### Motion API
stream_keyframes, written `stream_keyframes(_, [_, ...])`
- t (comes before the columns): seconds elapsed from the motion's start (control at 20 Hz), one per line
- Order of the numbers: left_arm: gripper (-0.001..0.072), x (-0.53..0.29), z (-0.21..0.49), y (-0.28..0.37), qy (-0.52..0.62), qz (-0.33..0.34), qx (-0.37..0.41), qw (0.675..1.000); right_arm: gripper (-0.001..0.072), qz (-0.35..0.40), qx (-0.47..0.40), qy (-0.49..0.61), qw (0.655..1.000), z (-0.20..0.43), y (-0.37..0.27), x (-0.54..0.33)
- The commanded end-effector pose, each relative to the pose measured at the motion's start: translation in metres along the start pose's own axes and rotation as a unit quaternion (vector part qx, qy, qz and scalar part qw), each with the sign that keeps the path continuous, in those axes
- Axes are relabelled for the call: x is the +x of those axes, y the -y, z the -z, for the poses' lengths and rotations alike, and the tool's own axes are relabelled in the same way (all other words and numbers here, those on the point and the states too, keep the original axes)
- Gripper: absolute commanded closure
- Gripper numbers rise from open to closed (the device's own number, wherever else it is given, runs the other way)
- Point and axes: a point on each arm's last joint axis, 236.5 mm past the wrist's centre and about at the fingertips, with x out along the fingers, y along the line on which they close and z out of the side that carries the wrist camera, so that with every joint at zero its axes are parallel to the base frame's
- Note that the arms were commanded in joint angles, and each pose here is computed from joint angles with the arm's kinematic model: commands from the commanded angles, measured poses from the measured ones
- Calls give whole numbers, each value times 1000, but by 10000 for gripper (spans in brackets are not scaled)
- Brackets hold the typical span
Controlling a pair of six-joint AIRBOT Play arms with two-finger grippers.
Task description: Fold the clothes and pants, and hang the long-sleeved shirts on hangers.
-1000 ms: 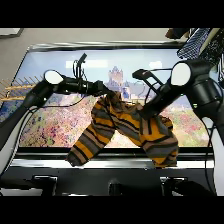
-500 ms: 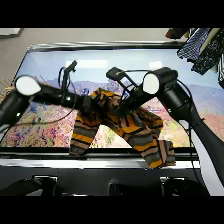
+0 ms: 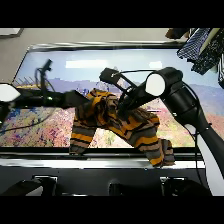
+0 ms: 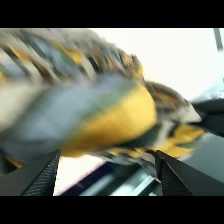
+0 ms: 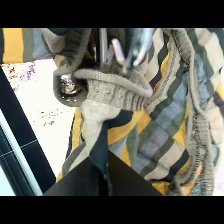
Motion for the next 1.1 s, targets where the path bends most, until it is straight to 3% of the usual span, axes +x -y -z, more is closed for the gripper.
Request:
stream_keyframes(0.0, [32,-39,-16,-25,19,-24,83,996,695,-10,-22,29,999,-3,9,-10])
stream_keyframes(0.15, [33,-44,-6,-41,-10,-34,257,966,695,-44,-84,54,994,4,14,-20])
stream_keyframes(0.3, [34,-36,6,-59,-51,-57,423,903,695,-63,-158,45,984,17,12,-23])
stream_keyframes(0.5, [35,-13,16,-69,-76,-42,488,868,695,-72,-159,46,984,16,9,-21])
stream_keyframes(0.8, [57,25,43,-62,-125,8,493,861,695,-80,-172,51,980,15,8,-16])
stream_keyframes(0.85, [202,30,46,-59,-129,13,496,859,695,-84,-171,56,980,12,6,-15])
stream_keyframes(0.95, [690,35,50,-55,-134,20,500,855,694,-90,-169,61,980,10,4,-15])
stream_keyframes(1.05, [686,34,50,-53,-131,22,499,856,693,-87,-169,56,980,12,5,-14])
